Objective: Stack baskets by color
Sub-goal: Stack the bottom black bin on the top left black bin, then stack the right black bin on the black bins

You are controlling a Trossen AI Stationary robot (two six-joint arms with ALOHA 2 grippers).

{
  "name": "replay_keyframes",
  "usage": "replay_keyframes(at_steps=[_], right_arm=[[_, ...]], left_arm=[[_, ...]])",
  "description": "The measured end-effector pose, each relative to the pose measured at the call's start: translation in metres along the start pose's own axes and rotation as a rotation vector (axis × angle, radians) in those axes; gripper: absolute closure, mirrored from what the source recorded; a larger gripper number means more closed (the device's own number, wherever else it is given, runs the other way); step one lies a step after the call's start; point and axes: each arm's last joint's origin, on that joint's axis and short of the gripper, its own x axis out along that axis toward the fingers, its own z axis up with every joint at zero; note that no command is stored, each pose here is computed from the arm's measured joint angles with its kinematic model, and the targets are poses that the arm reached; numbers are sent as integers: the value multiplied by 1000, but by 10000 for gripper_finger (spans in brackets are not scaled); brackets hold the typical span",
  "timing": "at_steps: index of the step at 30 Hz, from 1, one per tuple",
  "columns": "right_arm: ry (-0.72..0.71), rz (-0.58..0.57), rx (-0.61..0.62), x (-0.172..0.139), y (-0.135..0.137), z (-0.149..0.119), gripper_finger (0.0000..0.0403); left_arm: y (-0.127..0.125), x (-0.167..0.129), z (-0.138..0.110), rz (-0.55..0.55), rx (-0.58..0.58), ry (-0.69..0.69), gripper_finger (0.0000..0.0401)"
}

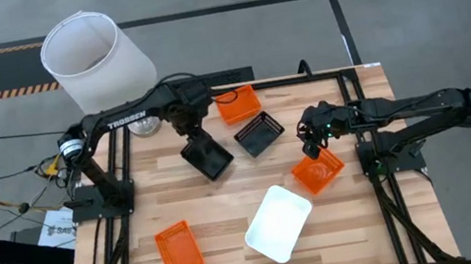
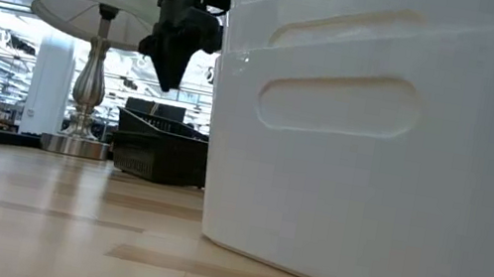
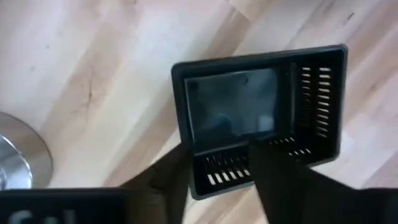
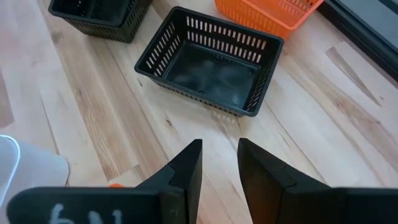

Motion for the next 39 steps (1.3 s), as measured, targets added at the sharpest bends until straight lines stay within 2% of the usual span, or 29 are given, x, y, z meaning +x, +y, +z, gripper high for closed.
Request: replay_keyframes(at_steps=[4,6,13,19,25,28,33,36,39], right_arm=[[0,0,-7,0,0,0,278],[1,0,-8,0,0,0,278],[6,-2,-12,0,0,-1,278],[15,-5,-14,0,-1,-2,278],[18,-6,-15,0,-1,-2,278],[18,-6,-15,0,-1,-2,278],[19,-7,-14,0,-1,-2,278],[19,-7,-14,0,-1,-2,278],[20,-7,-14,0,-1,-2,278]], left_arm=[[5,4,5,26,-15,-33,355],[8,8,9,-1,-36,-66,388],[25,36,-1,-28,-110,15,399],[29,62,-14,-32,-128,70,401],[28,57,-15,-29,-139,78,401],[19,38,-8,-51,-132,-9,401],[-7,13,17,-72,-63,-290,398],[-26,7,27,-87,5,-436,374],[-41,5,33,-124,49,-530,332]])
